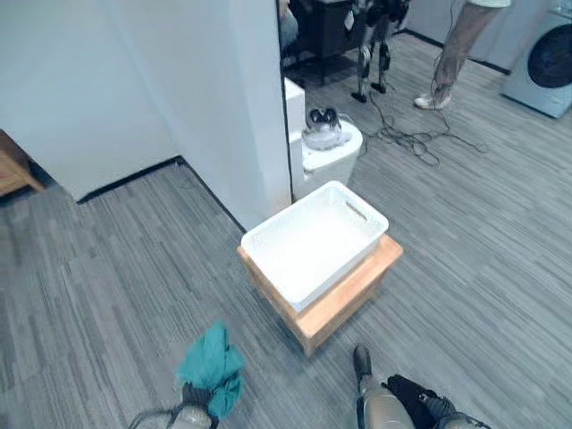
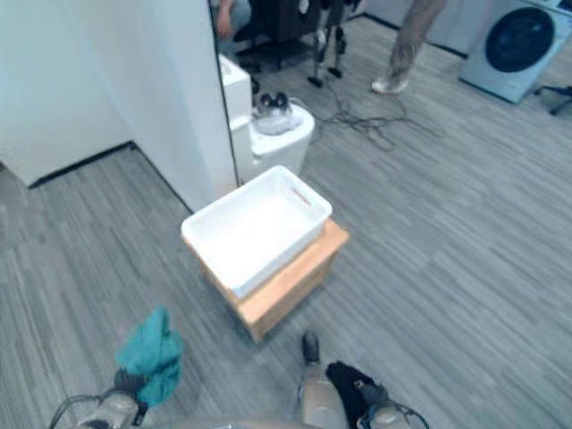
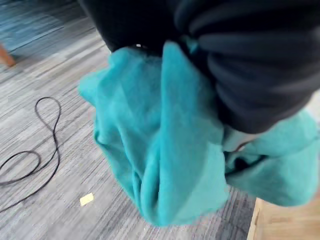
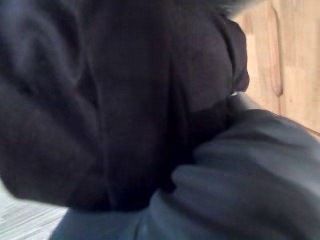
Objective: Tidy up the quilt and then pick up the clothes from the bed and put them into the laundry hamper.
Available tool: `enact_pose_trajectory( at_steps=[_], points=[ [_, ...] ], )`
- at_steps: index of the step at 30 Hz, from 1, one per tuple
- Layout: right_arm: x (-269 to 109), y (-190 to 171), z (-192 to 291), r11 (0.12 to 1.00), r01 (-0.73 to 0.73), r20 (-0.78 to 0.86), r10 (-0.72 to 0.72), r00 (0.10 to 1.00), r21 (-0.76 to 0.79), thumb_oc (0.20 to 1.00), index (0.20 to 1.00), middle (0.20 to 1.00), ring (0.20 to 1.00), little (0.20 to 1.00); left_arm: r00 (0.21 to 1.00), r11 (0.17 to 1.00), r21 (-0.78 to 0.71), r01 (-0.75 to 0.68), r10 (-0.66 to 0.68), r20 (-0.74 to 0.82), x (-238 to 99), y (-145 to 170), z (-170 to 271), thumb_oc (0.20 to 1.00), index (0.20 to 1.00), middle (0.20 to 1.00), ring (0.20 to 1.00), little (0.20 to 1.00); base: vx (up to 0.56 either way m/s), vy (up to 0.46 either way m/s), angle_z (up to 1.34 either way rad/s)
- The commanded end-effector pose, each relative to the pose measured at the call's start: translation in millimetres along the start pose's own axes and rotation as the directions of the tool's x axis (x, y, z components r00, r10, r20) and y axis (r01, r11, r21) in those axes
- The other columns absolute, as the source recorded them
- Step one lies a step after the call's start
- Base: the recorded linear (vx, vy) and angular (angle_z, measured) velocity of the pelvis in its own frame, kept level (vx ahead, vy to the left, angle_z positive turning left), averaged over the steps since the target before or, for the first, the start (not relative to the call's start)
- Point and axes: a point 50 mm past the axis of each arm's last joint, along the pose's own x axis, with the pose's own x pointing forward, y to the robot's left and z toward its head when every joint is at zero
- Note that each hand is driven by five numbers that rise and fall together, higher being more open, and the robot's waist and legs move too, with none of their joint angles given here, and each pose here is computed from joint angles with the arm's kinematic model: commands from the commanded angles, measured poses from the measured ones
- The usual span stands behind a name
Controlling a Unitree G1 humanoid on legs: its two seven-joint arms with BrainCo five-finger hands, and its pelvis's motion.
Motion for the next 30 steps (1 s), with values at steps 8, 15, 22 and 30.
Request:
enact_pose_trajectory(
  at_steps=[8, 15, 22, 30],
  points=[
    [2, -78, 22, 0.957, 0.23, 0.111, -0.252, 0.961, 0.174, 0.2, 0.2, 0.2, 0.2, 0.2, 0.999, 0.998, -0.052, 0.022, -0.02, 0.041, -3, -17, 15, 0.2, 0.2, 0.2, 0.2, 0.2, 0.01, -0.2, 0.63],
    [-33, -147, 76, 0.88, 0.374, 0.4, -0.468, 0.788, 0.292, 0.2, 0.2, 0.2, 0.2, 0.2, 0.999, 0.999, -0.004, 0.038, -0.038, 0.035, -4, -13, 5, 0.2, 0.2, 0.2, 0.2, 0.2, -0.05, 0.071, 0.57],
    [-124, -215, 143, 0.736, 0.511, 0.686, -0.646, 0.333, 0.445, 0.2, 0.2, 0.2, 0.2, 0.2, 0.999, 0.999, 0.011, 0.032, -0.032, -0.011, -5, -10, -14, 0.2, 0.2, 0.2, 0.2, 0.2, -0.04, -0.005, 0.56],
    [-187, -190, 221, 0.839, 0.336, 0.887, -0.461, 0.022, 0.427, 0.2, 0.2, 0.2, 0.2, 0.2, 0.997, 0.965, -0.254, -0.062, 0.045, -0.07, -6, -2, -22, 0.2, 0.2, 0.2, 0.2, 0.2, 0.01, -0.089, 0.08]
  ],
)
